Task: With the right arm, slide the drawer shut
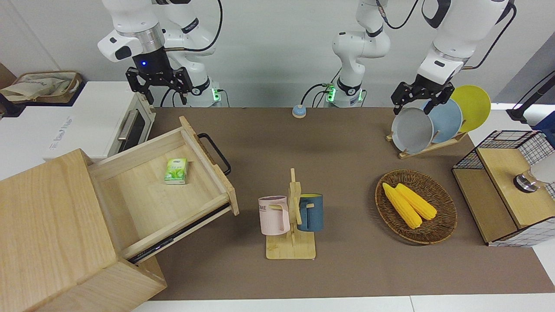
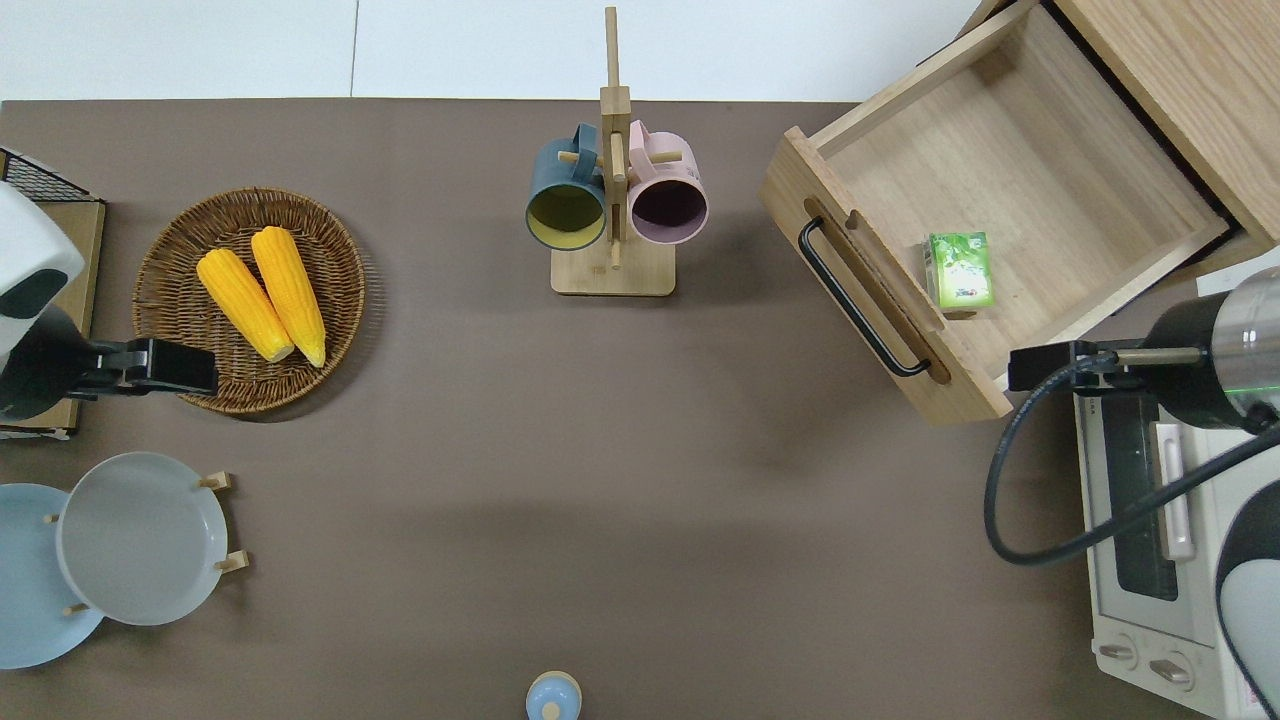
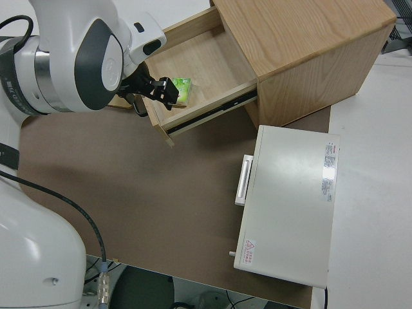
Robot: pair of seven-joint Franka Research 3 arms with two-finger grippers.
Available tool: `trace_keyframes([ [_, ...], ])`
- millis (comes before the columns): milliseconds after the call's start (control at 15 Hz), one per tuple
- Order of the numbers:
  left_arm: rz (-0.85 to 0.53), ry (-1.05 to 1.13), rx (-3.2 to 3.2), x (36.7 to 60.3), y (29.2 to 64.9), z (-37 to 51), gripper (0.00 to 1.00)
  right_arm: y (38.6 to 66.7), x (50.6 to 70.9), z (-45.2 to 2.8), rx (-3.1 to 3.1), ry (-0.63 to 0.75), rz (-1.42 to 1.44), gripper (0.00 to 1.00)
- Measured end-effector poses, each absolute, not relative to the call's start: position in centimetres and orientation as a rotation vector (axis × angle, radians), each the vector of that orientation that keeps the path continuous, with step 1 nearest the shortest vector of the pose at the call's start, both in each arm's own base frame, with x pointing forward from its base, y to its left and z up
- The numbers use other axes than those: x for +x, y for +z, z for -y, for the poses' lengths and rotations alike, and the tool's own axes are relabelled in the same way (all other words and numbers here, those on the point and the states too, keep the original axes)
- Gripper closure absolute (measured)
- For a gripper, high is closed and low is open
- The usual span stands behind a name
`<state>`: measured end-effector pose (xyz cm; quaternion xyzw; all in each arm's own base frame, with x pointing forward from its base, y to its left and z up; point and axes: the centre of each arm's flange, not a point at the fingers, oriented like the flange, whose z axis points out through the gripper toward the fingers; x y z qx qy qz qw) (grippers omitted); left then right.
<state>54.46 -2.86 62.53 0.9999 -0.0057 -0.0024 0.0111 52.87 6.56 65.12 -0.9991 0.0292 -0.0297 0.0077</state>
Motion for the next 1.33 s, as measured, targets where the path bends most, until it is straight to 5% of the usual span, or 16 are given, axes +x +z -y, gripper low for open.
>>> trace_keyframes([
  [200, 0.018, -0.008, 3.119, 54.5, 62.5, 2.9, 0.00, 65.2, 52.8, -6.9, -3.123, -0.094, -0.087, 0.16],
  [600, 0.018, -0.008, 3.119, 54.5, 62.5, 2.9, 0.00, 65.3, 52.2, -10.0, -3.104, -0.092, -0.278, 0.94],
  [1333, 0.018, -0.008, 3.119, 54.5, 62.5, 2.9, 0.01, 64.3, 49.4, -18.0, -2.909, -0.010, -0.966, 0.99],
])
